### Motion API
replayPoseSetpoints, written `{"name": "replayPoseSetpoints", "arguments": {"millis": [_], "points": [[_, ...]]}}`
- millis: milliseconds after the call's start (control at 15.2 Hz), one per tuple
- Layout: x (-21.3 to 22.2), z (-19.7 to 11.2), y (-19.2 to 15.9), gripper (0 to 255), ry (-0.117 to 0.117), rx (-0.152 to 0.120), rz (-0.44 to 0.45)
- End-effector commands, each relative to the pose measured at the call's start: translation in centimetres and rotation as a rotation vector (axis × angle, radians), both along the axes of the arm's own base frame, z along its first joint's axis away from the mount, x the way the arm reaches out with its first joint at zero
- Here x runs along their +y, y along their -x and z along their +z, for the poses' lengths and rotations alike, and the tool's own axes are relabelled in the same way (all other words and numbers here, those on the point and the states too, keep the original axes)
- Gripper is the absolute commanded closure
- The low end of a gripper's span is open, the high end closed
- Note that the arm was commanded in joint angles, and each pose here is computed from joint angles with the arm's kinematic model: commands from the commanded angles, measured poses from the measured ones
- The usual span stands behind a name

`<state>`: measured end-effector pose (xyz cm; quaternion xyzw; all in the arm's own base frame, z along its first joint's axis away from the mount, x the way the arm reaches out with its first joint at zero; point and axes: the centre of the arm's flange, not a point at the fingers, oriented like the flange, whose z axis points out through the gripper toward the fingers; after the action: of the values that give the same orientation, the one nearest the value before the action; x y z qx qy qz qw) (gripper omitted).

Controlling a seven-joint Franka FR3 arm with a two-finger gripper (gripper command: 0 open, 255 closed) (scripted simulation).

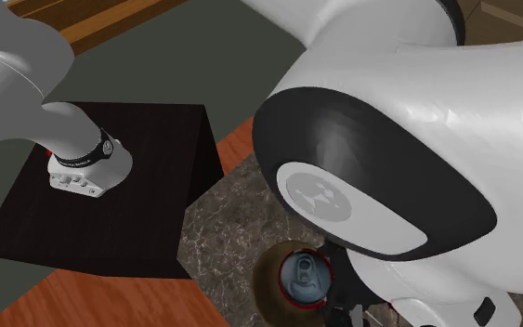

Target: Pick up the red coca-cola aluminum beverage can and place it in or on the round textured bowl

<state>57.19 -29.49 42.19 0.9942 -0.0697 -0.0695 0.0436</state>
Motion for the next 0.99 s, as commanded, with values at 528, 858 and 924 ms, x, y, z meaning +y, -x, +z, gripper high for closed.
{"name": "replayPoseSetpoints", "arguments": {"millis": [528, 858, 924], "points": [[0.0, -5.3, 0.0, 255, 0.000, -0.001, 0.000], [0.0, -7.6, 0.0, 255, 0.000, -0.001, 0.000], [0.0, -7.6, 0.0, 255, 0.000, -0.001, 0.000]]}}
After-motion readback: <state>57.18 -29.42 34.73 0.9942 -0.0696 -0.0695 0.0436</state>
